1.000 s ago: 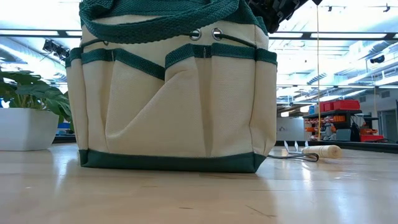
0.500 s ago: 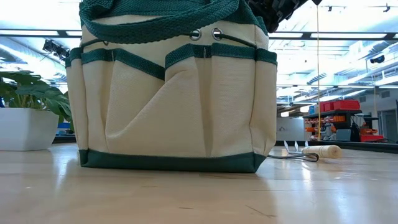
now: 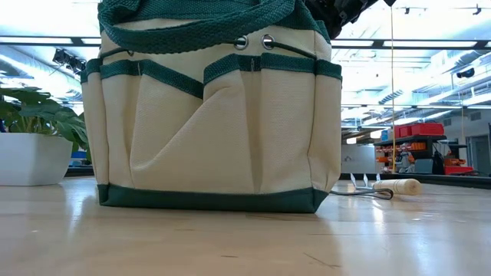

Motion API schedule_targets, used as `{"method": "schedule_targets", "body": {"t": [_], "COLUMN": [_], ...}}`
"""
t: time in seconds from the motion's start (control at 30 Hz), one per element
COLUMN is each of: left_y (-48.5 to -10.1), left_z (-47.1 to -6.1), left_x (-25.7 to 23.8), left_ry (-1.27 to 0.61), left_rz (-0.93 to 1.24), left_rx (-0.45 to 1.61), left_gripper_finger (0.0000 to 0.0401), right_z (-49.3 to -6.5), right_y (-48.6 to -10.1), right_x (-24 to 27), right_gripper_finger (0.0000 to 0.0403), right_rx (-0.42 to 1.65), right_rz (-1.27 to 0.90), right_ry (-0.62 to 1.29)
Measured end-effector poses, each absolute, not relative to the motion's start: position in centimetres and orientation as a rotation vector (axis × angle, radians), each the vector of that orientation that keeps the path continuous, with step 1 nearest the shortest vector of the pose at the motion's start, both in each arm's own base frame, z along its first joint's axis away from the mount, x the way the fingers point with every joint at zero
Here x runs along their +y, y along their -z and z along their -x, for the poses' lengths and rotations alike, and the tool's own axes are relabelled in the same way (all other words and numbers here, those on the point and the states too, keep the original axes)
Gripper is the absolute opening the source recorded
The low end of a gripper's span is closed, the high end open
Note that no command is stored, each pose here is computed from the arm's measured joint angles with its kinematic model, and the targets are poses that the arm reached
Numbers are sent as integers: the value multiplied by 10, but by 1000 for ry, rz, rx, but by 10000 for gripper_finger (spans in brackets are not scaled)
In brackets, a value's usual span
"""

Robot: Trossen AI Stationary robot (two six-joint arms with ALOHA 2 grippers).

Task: Pick & Place Garden tools in Gardening bag
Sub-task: Put the red and black gloves into the gardening bag

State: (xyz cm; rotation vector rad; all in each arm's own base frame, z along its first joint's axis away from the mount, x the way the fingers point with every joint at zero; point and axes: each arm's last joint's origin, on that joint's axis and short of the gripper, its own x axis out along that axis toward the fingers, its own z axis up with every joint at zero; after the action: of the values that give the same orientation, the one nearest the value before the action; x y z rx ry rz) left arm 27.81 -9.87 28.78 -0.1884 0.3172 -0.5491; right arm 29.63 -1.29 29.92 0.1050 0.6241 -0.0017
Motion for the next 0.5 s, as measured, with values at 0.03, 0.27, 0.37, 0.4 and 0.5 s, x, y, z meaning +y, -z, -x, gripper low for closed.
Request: {"method": "schedule_targets", "body": {"t": [0.03, 0.27, 0.37, 0.4, 0.5], "left_y": [-288, -271, -264, -263, -263], "left_z": [-279, -291, -297, -299, -302], "left_x": [-99, -97, -94, -93, -89], "left_ry": [550, 536, 523, 517, 532], "left_rz": [184, 176, 178, 179, 185], "left_rx": [313, 358, 382, 379, 364], "left_gripper_finger": [57, 57, 57, 57, 57], "right_z": [-296, -296, -296, -296, -296], "right_y": [-299, -299, -299, -299, -299], "right_x": [-13, -13, -13, -13, -13], "right_gripper_finger": [82, 82, 82, 82, 82], "right_rx": [624, 624, 623, 623, 623], "right_rz": [-105, -105, -105, -105, -105], "right_ry": [1, 1, 1, 1, 1]}}
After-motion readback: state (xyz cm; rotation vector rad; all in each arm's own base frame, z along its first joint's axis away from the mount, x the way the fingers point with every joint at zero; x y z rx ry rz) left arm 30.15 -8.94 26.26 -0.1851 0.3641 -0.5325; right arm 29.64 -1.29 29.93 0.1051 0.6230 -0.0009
